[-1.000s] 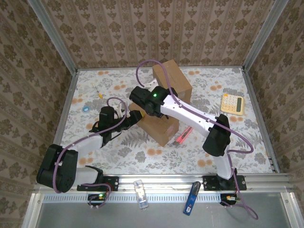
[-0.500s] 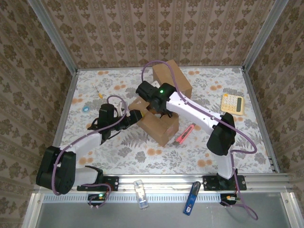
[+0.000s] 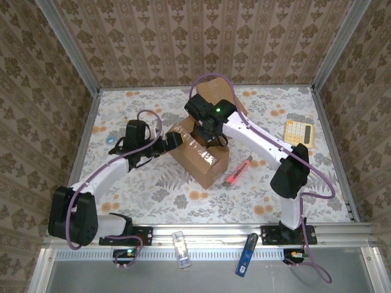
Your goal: Unpack the express box
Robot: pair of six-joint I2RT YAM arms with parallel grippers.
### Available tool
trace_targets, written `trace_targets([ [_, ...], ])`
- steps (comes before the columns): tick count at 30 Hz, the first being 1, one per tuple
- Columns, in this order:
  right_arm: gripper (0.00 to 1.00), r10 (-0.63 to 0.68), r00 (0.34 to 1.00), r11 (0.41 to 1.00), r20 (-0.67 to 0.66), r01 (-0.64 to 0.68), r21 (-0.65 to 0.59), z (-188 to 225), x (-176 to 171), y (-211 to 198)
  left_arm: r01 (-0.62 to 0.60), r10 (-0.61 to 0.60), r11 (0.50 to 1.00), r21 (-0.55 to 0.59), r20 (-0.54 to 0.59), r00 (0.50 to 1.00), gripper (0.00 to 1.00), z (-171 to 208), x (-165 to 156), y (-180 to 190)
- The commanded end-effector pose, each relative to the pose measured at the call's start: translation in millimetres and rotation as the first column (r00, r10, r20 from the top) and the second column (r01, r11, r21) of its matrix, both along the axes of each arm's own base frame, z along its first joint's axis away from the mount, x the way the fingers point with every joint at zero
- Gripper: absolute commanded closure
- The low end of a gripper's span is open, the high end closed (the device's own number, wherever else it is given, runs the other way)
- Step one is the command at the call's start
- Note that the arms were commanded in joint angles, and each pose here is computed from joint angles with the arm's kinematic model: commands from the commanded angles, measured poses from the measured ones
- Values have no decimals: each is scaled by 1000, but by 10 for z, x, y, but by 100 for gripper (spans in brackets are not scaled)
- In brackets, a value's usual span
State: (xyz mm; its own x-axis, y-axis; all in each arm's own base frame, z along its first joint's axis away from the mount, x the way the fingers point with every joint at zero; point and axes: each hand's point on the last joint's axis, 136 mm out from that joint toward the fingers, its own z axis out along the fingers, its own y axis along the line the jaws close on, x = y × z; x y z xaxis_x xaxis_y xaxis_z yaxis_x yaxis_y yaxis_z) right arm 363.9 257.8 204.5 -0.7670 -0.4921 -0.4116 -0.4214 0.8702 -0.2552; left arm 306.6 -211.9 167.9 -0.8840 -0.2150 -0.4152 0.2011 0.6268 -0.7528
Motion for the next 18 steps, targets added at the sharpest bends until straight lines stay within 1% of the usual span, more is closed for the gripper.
trace_targets([
  [1, 97, 2, 1000, 998, -5, -1, 66, 143, -52, 20, 40, -41, 999, 9, 72, 997, 0, 302, 27, -8],
  [2, 100, -3, 1000, 997, -9, 3, 76, 148, -61, 23, 47, -48, 999, 11, 88, 995, 0, 386, 18, -6],
  [5, 100, -23, 1000, 992, -21, 26, 121, 188, -105, 43, 53, -57, 998, 34, 126, 990, 0, 621, -33, 33],
  [7, 100, -36, 999, 982, -40, 43, 182, 214, -157, 97, 50, -58, 997, 62, 141, 988, 0, 729, -90, 84],
  [10, 100, -55, 996, 947, -75, 76, 311, 263, -254, 221, 37, -54, 992, 117, 144, 988, 0, 821, -192, 178],
  [14, 100, -88, 988, 859, -127, 140, 492, 294, -366, 398, 14, -38, 973, 229, 103, 994, 0, 828, -323, 330],
  [18, 100, -117, 975, 731, -187, 212, 649, 288, -457, 553, 7, -31, 933, 360, 61, 998, 0, 777, -440, 442],
])
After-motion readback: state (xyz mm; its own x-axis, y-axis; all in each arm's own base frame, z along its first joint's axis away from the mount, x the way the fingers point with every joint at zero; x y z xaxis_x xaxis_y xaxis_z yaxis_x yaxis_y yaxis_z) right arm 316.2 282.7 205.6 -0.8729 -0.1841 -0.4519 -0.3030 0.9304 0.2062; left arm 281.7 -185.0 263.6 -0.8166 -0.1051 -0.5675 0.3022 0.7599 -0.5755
